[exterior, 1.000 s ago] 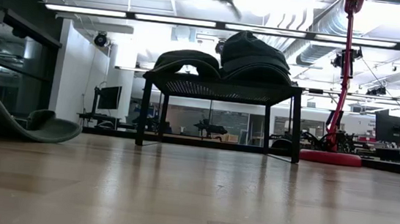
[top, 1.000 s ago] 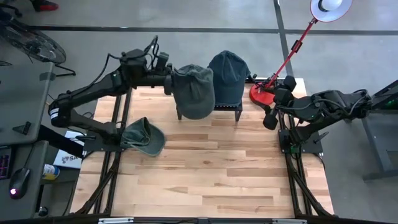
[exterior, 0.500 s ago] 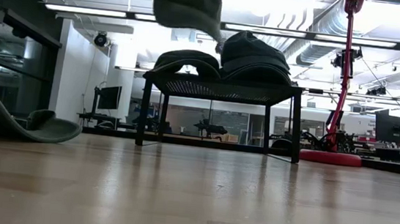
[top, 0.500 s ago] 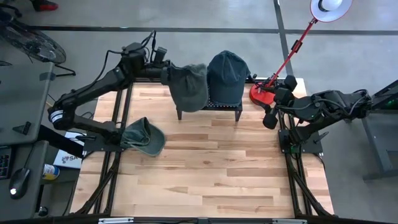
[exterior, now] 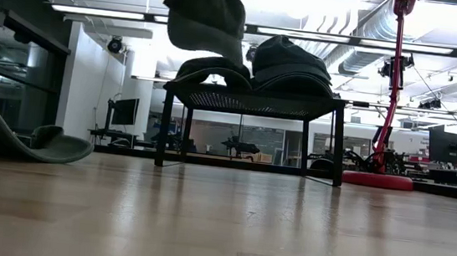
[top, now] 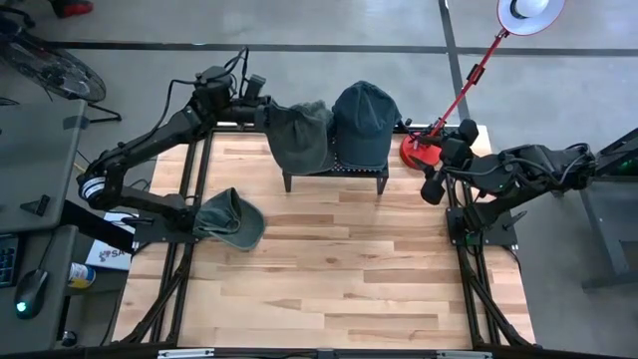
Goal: Pick & Place hat
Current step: Stack the right dark green cap on top of the other dark green cap on the shelf
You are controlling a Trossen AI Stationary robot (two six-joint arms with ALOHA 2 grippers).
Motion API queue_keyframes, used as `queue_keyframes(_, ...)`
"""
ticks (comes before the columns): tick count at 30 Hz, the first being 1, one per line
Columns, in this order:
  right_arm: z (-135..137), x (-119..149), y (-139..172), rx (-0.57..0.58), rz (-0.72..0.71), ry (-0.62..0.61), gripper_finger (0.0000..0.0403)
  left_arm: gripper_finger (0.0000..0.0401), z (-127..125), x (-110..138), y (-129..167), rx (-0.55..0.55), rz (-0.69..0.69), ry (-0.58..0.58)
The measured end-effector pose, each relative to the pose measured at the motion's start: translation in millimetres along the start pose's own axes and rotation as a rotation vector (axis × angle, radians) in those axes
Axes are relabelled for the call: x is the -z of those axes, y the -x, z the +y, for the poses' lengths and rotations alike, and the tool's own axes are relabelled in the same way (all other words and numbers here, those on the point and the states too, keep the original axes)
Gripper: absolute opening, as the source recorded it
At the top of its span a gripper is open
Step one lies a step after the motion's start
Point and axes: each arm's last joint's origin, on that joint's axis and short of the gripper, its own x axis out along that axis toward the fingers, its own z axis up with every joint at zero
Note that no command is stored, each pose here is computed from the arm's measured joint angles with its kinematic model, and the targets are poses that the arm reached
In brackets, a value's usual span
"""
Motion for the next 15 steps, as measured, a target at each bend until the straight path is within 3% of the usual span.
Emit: queue_keyframes(15,0.1,0.0,0.0,-0.002,0.000,-0.026,0.0227,0.0000,17.5,0.5,-18.3,0.036,0.012,-0.011)
